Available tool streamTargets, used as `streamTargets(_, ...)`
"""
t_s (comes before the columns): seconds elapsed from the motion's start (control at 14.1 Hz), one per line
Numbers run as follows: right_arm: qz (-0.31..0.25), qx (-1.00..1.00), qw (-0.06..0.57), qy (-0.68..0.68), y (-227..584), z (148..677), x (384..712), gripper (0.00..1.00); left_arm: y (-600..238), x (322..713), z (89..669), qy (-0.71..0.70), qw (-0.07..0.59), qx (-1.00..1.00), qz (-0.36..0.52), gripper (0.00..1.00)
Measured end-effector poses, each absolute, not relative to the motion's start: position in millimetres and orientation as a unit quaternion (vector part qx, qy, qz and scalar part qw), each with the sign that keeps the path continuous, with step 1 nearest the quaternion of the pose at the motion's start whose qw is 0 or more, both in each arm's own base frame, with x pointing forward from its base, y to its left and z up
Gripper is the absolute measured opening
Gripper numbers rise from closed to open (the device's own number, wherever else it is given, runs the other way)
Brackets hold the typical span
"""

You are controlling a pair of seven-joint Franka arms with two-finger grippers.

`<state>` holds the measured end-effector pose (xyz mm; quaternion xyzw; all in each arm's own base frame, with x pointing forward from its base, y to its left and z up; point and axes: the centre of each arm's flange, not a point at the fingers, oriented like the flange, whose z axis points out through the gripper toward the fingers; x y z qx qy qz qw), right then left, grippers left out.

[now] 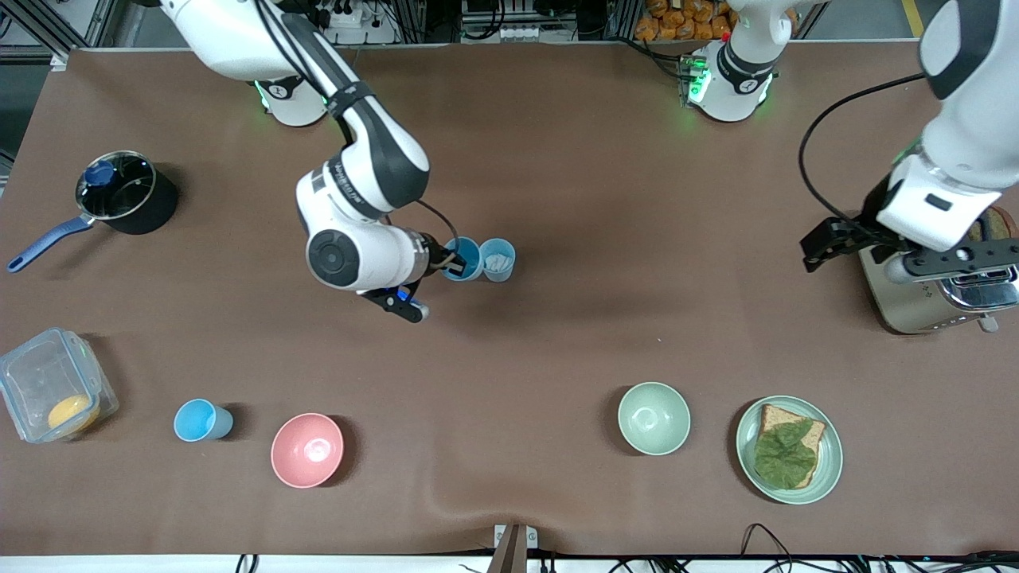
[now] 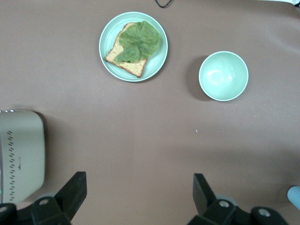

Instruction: Stack blue cups with both arms

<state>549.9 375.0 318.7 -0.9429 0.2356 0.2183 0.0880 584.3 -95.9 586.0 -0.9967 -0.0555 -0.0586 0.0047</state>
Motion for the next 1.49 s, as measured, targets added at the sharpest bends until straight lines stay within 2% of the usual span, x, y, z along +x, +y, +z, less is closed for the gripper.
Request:
streamTargets(0.35,0.219,-0.944,0.081,0.233,394,302,530,0.04,-95,576,617,-0.057,0.007,-0.997,-0.059,1.0)
streamTargets(0.78,0.21,-0.946,0.083,0.232,409,282,511,0.04,-90,573,617,-0.06,0.011,-0.997,-0.043,1.0)
streamTargets(1.49,0.212,-0.942,0.096,0.242,411,283,513,0.04,-88,570,619,-0.037,0.015,-0.999,-0.033,1.0)
